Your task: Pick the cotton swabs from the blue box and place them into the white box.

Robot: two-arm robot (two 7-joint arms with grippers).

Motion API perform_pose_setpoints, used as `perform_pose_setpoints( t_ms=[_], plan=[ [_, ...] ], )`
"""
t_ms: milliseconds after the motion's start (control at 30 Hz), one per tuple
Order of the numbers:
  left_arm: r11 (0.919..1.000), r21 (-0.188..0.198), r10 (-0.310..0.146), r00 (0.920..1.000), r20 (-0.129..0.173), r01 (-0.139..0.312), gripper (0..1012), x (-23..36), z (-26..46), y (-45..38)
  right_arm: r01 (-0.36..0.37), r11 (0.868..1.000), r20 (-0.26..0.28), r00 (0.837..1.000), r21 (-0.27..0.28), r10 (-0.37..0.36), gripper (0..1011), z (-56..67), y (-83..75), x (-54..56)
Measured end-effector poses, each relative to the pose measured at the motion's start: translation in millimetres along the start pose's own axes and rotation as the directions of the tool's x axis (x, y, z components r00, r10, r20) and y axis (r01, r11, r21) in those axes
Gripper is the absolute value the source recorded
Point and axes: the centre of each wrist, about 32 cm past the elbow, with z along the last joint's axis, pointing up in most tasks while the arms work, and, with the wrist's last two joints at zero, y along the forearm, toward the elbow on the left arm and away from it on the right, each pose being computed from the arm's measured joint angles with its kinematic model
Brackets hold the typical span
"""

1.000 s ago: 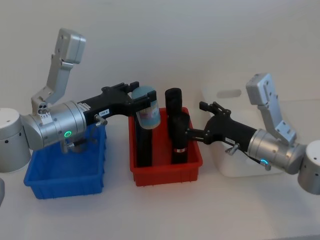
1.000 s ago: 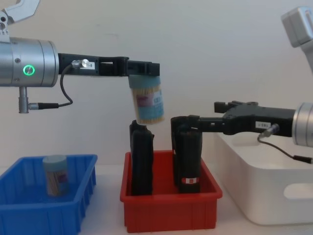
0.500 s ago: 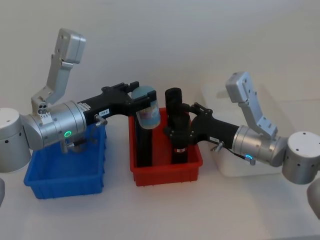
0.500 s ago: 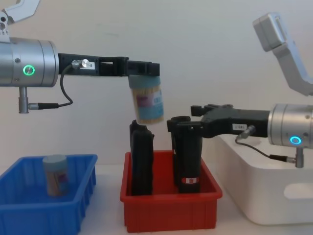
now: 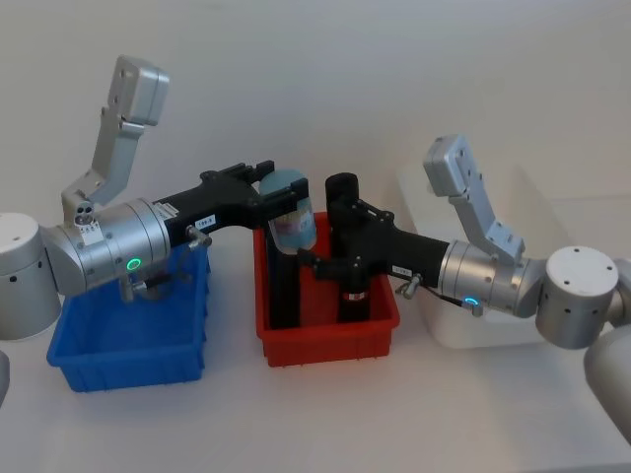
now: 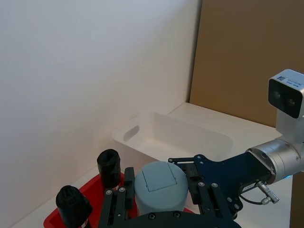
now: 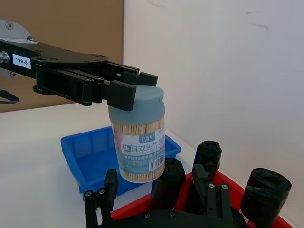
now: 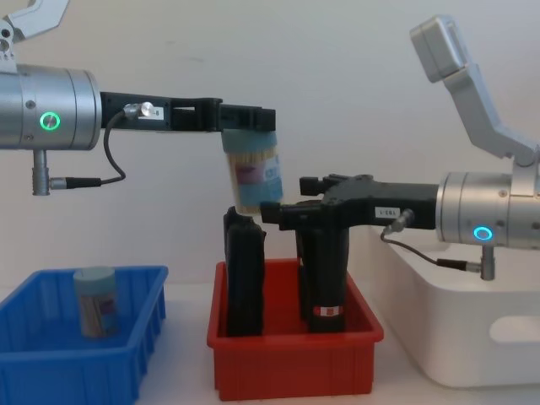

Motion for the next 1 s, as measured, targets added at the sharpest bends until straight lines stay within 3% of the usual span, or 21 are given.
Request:
perform_pose_setpoints(
  t_ms=[700,1000],
  plan=[
    [1.0000,0.000,0.000,1.0000,0.000,0.000,658,0.0,0.0,0.0,-0.064,0.998,-0.014,0.998,0.018,0.064,996,2.3,17.5,9.8],
    [1.0000,0.000,0.000,1.0000,0.000,0.000,658,0.0,0.0,0.0,-0.084,0.996,-0.020,0.996,0.024,0.085,785,3.5,23.5,13.7]
  ],
)
